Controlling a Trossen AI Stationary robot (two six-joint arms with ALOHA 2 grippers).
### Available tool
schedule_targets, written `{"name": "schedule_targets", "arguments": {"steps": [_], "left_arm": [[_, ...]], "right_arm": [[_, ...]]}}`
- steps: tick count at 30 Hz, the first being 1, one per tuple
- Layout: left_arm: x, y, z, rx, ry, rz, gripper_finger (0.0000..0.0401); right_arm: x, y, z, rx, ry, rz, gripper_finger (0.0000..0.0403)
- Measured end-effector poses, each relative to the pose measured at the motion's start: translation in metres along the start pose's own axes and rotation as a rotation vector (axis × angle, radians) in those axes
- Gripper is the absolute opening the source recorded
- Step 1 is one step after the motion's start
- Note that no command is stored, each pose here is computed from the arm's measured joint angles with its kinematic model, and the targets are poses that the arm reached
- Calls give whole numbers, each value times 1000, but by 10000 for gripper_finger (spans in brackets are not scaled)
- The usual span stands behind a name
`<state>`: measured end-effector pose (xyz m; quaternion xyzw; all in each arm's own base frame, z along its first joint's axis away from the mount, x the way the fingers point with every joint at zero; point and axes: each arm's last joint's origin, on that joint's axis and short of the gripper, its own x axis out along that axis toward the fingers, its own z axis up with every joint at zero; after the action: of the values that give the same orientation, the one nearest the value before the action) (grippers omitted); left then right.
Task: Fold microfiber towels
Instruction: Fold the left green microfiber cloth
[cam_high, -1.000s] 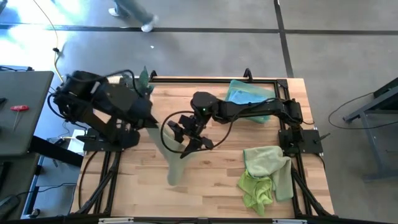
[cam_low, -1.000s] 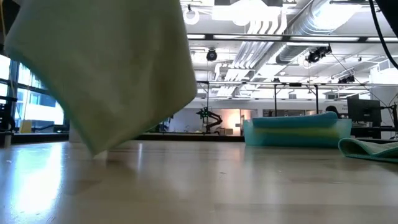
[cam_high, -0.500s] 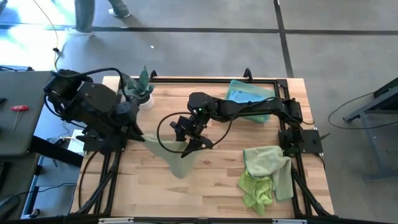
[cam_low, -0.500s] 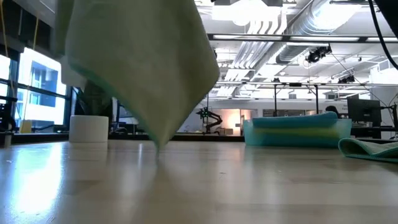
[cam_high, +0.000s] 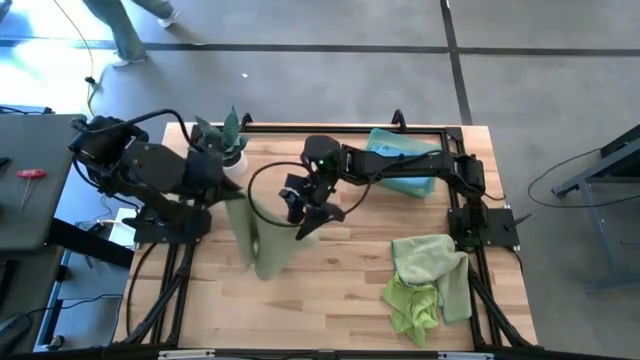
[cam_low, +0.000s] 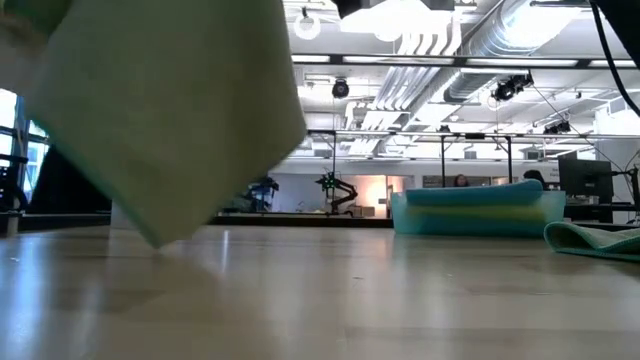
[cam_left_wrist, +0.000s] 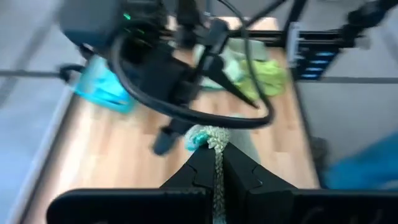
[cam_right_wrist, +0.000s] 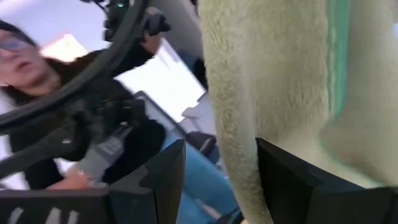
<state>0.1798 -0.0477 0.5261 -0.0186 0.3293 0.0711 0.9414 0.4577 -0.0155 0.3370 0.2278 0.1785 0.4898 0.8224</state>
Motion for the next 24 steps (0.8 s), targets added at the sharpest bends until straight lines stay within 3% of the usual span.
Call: {"name": "schedule_targets", "arguments": {"steps": [5, 9, 15, 20, 24], "left_arm": [[4, -2, 1, 42, 13, -10, 1], [12, -8, 2, 1, 48, -61, 1], [29, -2, 17, -333, -107, 213, 1], [44, 18, 33, -450, -199, 309, 1], [48, 42, 40, -527, -241, 369, 1]], "right_arm": [[-15, 4, 4, 54, 7, 17, 179], [-35, 16, 16, 10, -54, -95, 179], [-66, 47, 34, -202, -165, -523, 179], [-79, 93, 38, -312, -141, -943, 179], [-69, 139, 36, -384, -120, -1135, 179]]}}
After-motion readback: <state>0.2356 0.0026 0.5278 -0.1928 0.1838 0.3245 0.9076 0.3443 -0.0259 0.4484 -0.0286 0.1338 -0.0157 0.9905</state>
